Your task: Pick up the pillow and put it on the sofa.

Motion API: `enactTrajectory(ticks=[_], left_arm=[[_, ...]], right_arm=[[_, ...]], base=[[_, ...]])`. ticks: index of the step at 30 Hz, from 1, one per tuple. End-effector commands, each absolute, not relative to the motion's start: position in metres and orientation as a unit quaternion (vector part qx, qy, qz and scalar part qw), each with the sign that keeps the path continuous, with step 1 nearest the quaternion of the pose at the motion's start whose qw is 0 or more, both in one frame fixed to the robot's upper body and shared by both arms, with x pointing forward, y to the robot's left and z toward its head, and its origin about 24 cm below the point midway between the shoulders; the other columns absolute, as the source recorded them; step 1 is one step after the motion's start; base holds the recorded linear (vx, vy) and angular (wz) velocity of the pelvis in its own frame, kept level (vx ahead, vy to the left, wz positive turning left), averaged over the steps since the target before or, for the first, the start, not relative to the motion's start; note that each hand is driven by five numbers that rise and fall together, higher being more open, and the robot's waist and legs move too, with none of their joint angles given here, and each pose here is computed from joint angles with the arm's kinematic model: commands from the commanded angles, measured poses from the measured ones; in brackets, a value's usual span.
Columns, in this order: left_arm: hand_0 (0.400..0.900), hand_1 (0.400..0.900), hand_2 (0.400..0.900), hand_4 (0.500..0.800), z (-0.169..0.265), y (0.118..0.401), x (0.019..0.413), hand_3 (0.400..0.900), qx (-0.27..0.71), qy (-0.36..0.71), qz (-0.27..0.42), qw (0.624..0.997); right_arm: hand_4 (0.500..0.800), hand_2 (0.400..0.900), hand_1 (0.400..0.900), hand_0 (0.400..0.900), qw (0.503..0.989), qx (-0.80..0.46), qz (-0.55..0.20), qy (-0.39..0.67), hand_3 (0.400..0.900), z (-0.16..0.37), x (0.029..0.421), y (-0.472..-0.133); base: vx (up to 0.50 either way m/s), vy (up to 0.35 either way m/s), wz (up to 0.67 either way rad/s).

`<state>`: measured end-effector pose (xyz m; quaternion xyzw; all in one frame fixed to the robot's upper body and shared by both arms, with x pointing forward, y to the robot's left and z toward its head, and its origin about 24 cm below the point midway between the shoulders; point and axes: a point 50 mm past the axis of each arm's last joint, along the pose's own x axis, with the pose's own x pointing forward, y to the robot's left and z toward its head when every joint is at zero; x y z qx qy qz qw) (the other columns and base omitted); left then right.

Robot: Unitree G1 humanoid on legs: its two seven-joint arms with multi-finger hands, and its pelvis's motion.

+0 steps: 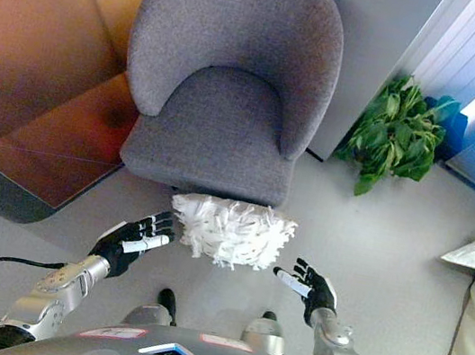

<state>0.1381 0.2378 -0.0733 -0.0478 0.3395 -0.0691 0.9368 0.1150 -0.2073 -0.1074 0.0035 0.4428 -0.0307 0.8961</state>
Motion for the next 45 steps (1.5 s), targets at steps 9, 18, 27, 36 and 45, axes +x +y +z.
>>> enactTrajectory(ticks=[9,18,27,36,45], left_arm=[[0.900,0.900,0.900,0.800,-0.042,0.227,0.176,0.900,-0.067,0.231,-0.092,0.966],[0.900,0.900,0.900,0.800,-0.042,0.226,0.175,0.900,-0.066,0.231,-0.094,0.966],[0.900,0.900,0.900,0.800,-0.041,0.227,0.176,0.900,-0.063,0.230,-0.095,0.967],[0.900,0.900,0.900,0.800,-0.038,0.229,0.176,0.900,-0.066,0.222,-0.091,0.969],[0.900,0.900,0.900,0.800,-0.027,0.230,0.186,0.900,-0.077,0.199,-0.086,0.973]], right_arm=[[0.800,0.900,0.900,0.900,0.936,-0.018,-0.019,0.352,0.900,-0.078,0.151,-0.216],[0.800,0.900,0.900,0.900,0.937,-0.020,-0.015,0.349,0.900,-0.076,0.152,-0.215],[0.800,0.900,0.900,0.900,0.940,-0.020,-0.018,0.339,0.900,-0.073,0.155,-0.216],[0.800,0.900,0.900,0.900,0.941,-0.024,-0.011,0.337,0.900,-0.072,0.157,-0.216],[0.800,0.900,0.900,0.900,0.945,-0.044,0.001,0.324,0.900,-0.061,0.176,-0.227]], base=[[0.000,0.000,0.00],[0.000,0.000,0.00],[-0.002,-0.009,0.01],[-0.005,-0.104,-0.02],[-0.031,-0.159,-0.09]])
